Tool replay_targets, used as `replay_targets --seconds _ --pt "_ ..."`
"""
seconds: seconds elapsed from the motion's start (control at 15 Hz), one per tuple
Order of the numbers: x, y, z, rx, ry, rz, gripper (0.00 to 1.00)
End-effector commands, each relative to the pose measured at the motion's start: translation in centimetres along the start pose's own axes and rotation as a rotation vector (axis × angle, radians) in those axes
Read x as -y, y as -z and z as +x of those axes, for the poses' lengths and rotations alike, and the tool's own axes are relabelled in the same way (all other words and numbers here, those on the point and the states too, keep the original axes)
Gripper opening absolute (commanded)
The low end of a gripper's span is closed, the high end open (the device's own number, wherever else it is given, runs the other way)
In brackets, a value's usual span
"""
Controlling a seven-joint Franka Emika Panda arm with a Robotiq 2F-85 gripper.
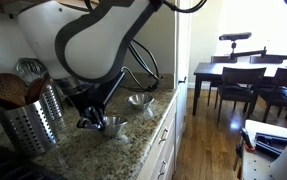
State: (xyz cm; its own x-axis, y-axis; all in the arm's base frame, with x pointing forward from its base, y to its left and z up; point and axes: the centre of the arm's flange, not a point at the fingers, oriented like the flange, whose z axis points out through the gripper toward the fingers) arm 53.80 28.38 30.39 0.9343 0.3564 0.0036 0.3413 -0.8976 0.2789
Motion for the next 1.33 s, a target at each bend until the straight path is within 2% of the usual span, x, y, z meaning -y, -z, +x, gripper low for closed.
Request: replay_targets --seconds 0.0,0.07,0.13,0.2,0.8,0.93,1.27 --pt "-0.3 0.7 -1.8 0.01 -0.013 -0.032 0.08" --pt "-0.2 0.5 -1.7 0.008 -0.007 -0.023 0.08" --pt "0.4 0.0 -1.4 0.012 0.004 -0.006 0.36" --pt "0.7 -0.2 -1.3 0.013 0.008 -0.002 0.37" --pt "2.7 -0.6 -1.6 0.02 0.042 0.012 0.94" --pt "2.7 -0.7 -1.6 0.021 0.042 0.012 1.0" --pt "2.0 -1.6 -2.0 0.033 0.022 0.018 1.0"
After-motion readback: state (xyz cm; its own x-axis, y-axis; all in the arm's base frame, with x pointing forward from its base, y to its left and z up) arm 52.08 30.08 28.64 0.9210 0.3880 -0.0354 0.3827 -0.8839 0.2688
